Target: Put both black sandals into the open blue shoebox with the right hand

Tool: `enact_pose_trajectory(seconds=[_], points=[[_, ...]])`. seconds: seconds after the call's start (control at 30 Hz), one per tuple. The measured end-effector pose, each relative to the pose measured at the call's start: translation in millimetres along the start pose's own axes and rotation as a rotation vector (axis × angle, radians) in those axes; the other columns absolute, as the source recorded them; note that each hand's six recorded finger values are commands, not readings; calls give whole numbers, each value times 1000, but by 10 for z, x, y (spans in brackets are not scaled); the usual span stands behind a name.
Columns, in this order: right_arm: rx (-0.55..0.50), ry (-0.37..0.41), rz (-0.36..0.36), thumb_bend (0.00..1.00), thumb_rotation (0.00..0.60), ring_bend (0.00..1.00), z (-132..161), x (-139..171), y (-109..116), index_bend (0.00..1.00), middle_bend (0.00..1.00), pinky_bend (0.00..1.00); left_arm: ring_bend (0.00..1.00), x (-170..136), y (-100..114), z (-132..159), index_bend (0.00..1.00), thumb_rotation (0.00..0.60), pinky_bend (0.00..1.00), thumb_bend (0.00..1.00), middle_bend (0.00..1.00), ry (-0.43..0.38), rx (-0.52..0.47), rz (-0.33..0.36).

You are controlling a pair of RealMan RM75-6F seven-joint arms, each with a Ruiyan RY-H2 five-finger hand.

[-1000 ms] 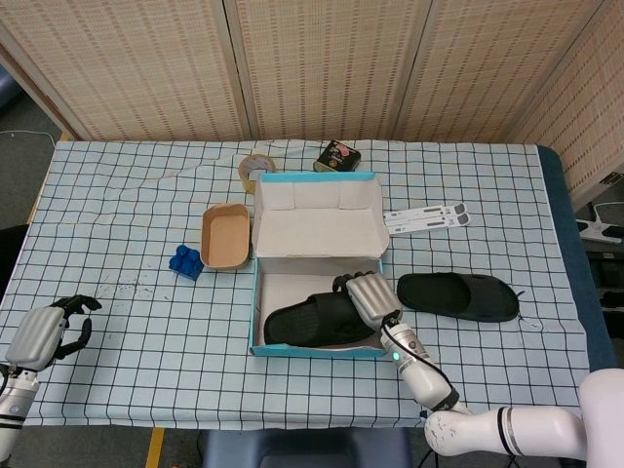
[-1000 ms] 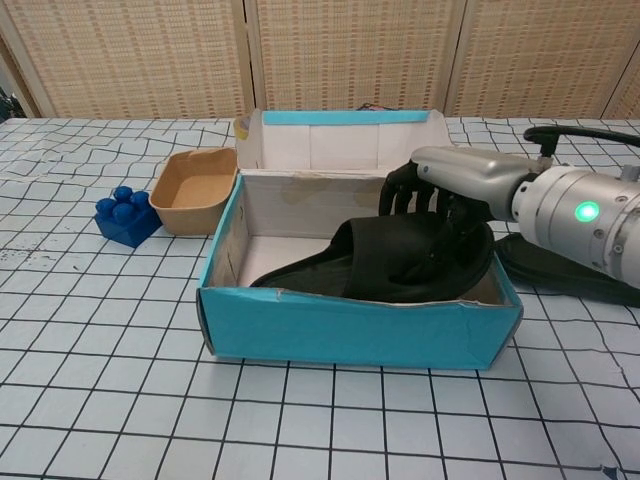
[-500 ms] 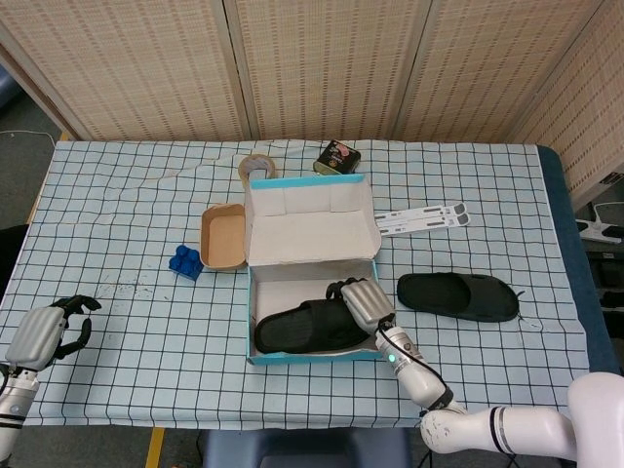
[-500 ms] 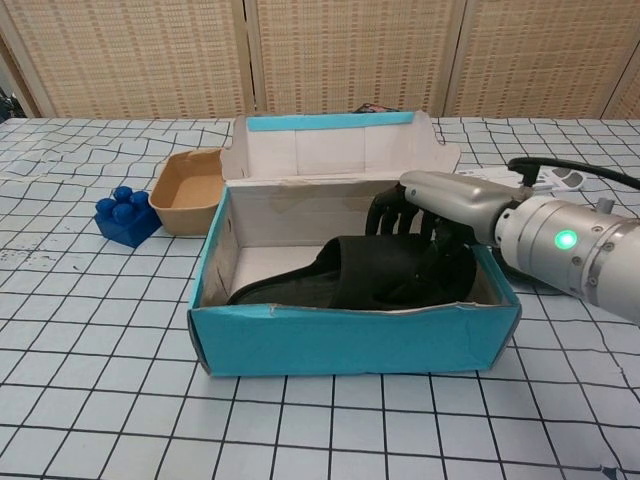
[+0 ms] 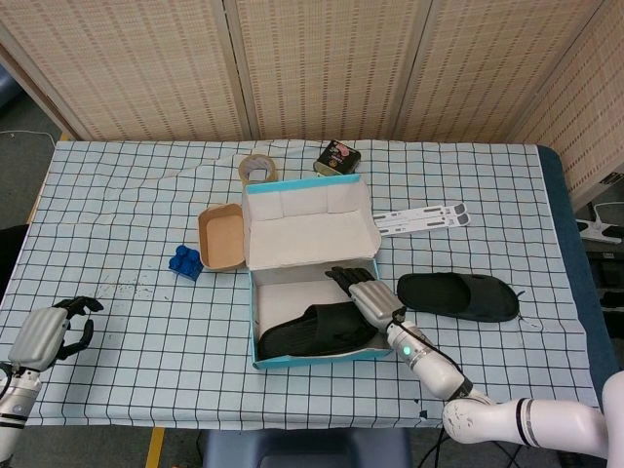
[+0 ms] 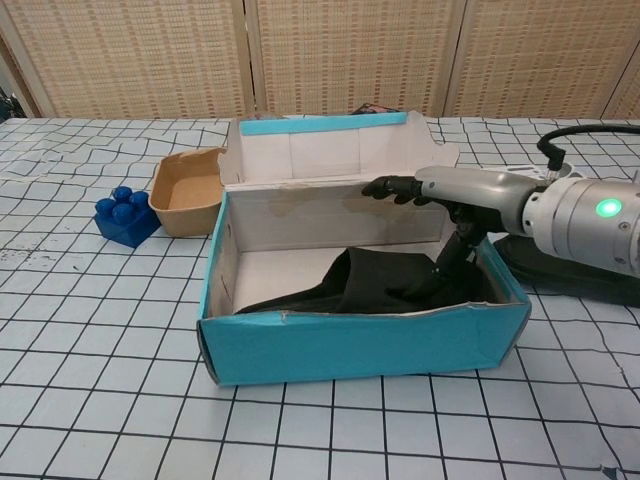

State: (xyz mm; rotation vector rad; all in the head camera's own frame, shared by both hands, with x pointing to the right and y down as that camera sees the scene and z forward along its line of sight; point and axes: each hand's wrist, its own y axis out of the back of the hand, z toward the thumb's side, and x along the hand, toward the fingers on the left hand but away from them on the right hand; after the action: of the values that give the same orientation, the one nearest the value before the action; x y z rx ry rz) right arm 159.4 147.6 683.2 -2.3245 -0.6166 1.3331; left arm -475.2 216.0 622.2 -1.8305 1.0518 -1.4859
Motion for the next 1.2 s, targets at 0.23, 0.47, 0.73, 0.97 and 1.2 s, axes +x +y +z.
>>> enact_pose_trajectory(seconds=[0.23,0.47,0.73,0.97,1.2], points=[[-38,1,-45,0,600,0,-40,61,156,0,0,0,397,4,-15,3,389,600,551,579,375,0,6,-7],[-53,14,1,0,600,0,-47,115,132,0,0,0,399,1,-21,3,389,600,551,579,375,1,7,-10],[-41,33,18,0,600,0,-37,147,80,0,0,0,398,6,-19,-2,389,600,551,579,375,2,4,-11],[-122,69,14,0,600,0,0,205,145,0,0,0,399,5,-16,-3,389,600,551,578,376,2,2,-11],[-135,82,-62,244,600,0,-105,357,347,123,1,41,399,-3,-19,1,390,600,551,577,381,1,1,-14]])
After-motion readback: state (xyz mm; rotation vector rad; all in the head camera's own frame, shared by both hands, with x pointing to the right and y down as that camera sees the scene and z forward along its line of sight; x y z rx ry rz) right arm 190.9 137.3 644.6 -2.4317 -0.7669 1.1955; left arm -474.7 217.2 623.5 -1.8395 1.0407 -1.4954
